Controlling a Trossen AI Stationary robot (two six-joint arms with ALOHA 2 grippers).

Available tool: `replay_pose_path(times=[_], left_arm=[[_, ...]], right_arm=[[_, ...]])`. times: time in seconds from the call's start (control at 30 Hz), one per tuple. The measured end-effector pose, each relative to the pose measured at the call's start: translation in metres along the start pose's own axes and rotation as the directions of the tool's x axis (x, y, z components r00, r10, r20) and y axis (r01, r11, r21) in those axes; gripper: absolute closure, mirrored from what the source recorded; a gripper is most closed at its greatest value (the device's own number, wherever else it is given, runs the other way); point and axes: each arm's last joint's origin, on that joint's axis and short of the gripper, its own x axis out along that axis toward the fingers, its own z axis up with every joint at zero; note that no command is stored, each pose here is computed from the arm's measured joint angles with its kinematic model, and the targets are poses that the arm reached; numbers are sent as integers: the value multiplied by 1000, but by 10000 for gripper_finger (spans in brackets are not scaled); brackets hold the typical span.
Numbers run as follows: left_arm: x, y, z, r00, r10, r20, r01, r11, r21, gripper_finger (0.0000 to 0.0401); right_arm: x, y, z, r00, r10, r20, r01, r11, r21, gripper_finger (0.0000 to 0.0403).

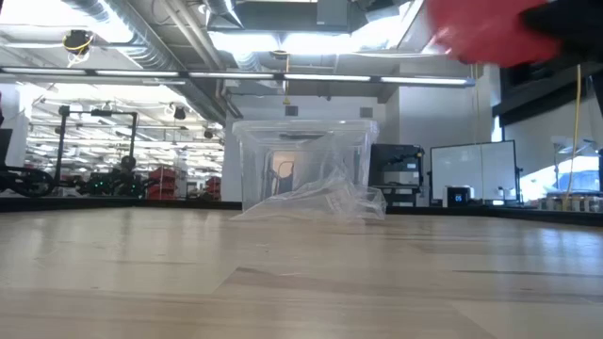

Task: Roll bandage
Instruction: Roll the red bandage

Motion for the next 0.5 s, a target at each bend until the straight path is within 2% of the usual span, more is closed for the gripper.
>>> replay_pose_path(times=[0.07,0.2,0.33,0.5], left_arm=[[-2,0,2,1000,8,5,-8,1000,26,388],[-5,2,8,996,83,35,-86,993,84,388],[-1,9,8,992,123,38,-128,981,144,388],[9,10,-4,986,166,6,-161,950,267,388]], right_arm=[[-6,10,2,1000,23,14,-23,1000,-2,397],[-11,31,11,997,71,26,-71,997,8,397],[-10,53,32,991,133,11,-133,991,-9,399],[-7,74,68,987,161,-12,-162,983,-88,400]])
